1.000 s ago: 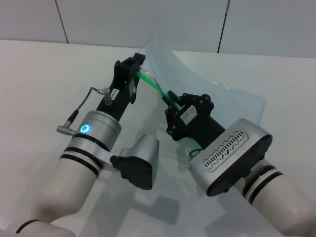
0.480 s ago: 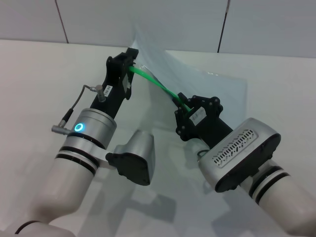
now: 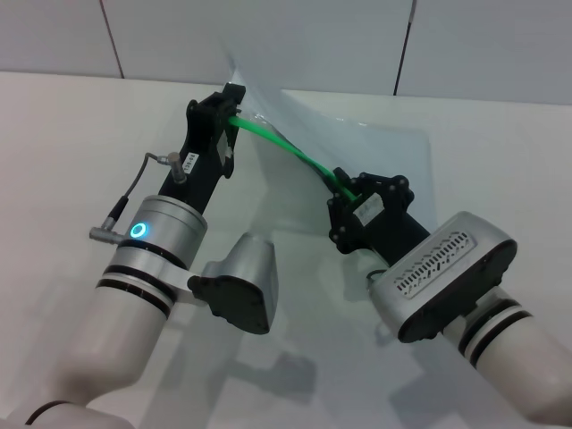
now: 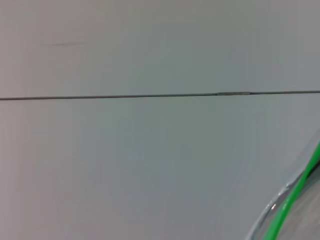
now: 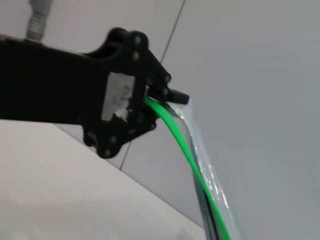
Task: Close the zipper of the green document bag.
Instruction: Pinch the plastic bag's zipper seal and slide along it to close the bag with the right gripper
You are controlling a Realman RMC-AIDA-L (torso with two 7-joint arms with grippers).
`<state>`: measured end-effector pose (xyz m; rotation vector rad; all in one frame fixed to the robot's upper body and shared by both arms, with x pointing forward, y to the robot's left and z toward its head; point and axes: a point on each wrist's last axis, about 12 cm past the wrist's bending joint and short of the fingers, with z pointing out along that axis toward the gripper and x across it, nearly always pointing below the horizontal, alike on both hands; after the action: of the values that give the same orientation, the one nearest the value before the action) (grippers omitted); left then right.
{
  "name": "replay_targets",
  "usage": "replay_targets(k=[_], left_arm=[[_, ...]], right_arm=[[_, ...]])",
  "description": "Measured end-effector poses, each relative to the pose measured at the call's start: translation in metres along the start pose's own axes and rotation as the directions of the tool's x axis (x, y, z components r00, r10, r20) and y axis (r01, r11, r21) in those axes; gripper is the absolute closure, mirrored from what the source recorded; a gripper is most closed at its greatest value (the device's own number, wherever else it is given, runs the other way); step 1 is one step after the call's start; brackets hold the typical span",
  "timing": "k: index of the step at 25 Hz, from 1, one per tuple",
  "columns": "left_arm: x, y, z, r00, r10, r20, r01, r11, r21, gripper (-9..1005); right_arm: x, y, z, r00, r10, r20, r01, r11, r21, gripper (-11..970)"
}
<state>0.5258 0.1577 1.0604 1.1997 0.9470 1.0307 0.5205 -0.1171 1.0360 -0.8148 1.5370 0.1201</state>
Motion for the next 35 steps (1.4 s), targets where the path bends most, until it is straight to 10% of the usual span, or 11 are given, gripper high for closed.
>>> replay_targets(k=[35], left_arm=[[0.001,0.000,0.000,1.000,-0.011,-0.001,0.011,1.000,0.000,918]], right_arm=[[0.035,-0.031,-0.005,0.994,0.062,-0.095,-0.055,0.996,0.077,854]])
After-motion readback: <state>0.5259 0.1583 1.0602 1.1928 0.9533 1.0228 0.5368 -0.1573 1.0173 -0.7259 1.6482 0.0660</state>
